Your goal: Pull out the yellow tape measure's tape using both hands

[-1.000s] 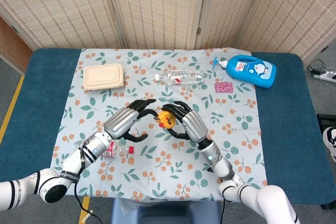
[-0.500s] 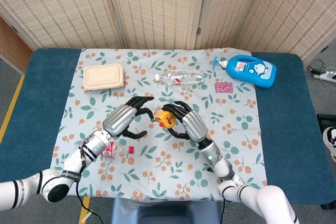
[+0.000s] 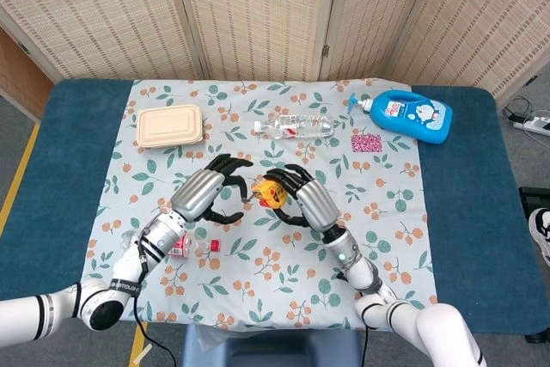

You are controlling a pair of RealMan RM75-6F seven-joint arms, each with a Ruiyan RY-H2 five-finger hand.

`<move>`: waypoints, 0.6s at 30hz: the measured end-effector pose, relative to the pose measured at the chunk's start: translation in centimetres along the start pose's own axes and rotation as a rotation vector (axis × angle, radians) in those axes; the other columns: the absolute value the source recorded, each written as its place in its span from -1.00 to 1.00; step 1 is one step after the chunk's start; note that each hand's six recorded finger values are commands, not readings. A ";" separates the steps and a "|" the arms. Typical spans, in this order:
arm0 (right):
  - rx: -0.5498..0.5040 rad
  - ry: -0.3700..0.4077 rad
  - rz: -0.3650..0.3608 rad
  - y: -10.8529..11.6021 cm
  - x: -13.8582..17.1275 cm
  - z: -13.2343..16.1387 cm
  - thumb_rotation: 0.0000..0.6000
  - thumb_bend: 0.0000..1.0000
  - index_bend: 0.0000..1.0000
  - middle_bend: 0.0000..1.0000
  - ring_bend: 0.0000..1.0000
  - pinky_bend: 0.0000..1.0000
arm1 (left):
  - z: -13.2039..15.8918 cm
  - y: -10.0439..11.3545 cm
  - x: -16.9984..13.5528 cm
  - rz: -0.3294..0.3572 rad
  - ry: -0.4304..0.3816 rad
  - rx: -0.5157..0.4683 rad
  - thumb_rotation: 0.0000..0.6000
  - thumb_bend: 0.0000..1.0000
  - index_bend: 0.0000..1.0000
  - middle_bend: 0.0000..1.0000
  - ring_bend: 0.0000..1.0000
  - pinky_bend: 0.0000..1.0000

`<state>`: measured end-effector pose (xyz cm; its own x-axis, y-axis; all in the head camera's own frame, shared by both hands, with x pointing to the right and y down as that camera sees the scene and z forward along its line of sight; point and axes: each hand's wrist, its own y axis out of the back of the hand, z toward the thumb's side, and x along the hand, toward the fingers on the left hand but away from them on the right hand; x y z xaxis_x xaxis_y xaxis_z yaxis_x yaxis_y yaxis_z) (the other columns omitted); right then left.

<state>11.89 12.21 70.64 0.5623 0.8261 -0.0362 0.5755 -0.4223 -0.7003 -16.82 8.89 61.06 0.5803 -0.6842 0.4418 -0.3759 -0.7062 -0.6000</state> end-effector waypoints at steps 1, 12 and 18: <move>0.001 -0.001 0.000 0.0 0.0 0.0 1.00 -0.16 0.23 -0.16 -0.27 -0.66 | 0.0 0.0 0.1 0.005 0.001 -0.003 1.00 -0.38 0.19 -0.60 -0.70 -0.99; 0.026 -0.001 -0.008 -0.1 -0.4 0.0 1.00 -0.16 0.23 -0.14 -0.25 -0.68 | -0.5 -0.2 0.6 0.019 0.026 -0.031 1.00 -0.28 0.24 -0.57 -0.67 -0.99; 0.060 0.005 -0.011 -0.2 -0.5 0.0 1.00 -0.16 0.23 -0.14 -0.25 -0.69 | -0.5 -0.5 0.8 0.006 0.033 -0.052 1.00 -0.23 0.24 -0.57 -0.67 -0.99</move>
<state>11.48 11.85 70.83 0.5592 0.8287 -0.0254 0.5451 -0.3905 -0.7419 -16.57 8.62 62.01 0.5544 -0.6932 0.4606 -0.4168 -0.7102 -0.5673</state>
